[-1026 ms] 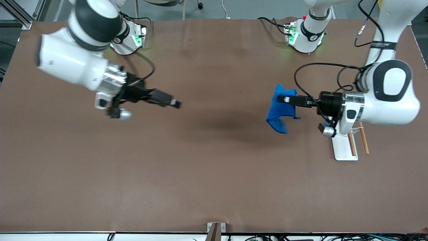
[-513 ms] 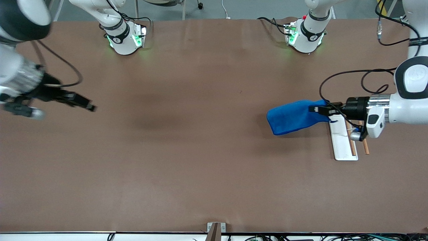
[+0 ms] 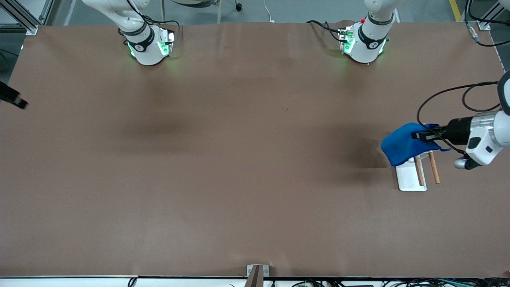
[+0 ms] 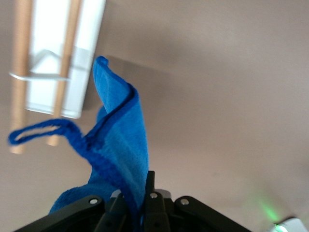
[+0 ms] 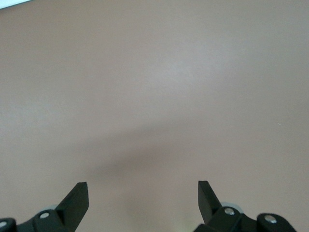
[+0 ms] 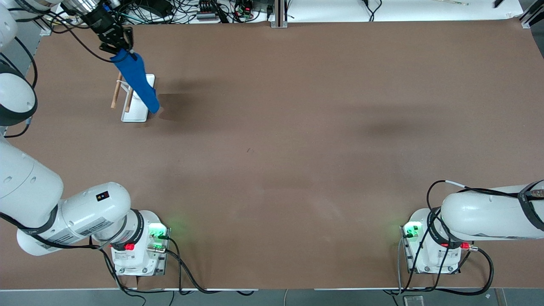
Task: Right arm passes towel to left arm to hang
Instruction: 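Drape the towel over the wooden dowels with the left gripper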
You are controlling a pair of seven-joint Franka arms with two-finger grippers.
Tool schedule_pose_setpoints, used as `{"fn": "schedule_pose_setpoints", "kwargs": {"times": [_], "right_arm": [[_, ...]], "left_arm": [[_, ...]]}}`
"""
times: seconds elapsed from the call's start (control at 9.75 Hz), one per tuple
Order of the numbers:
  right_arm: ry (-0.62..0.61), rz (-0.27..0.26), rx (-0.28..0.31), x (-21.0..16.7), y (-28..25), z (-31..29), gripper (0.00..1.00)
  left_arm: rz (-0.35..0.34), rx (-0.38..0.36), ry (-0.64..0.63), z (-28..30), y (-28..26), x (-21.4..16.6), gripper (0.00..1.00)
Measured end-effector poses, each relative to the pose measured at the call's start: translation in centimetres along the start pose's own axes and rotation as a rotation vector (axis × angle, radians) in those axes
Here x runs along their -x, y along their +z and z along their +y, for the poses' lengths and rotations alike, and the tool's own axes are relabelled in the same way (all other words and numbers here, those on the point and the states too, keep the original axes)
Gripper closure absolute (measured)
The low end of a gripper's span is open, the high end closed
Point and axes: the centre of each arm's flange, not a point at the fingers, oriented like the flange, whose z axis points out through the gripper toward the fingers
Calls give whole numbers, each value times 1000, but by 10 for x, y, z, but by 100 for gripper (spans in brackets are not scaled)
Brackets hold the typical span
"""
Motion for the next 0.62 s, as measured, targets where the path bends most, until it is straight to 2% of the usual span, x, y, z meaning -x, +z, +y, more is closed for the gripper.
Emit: {"fn": "schedule_pose_setpoints", "kwargs": {"times": [0.1, 0.31, 0.62], "right_arm": [[-3, 18, 4, 5, -20, -1, 0], [-32, 27, 10, 6, -27, -19, 0], [-18, 31, 16, -3, -16, -33, 0]], "left_arm": [[12, -35, 27, -5, -2, -6, 97], [18, -85, 87, -17, 0, -19, 97], [2, -101, 209, -49, 6, -36, 97]]}}
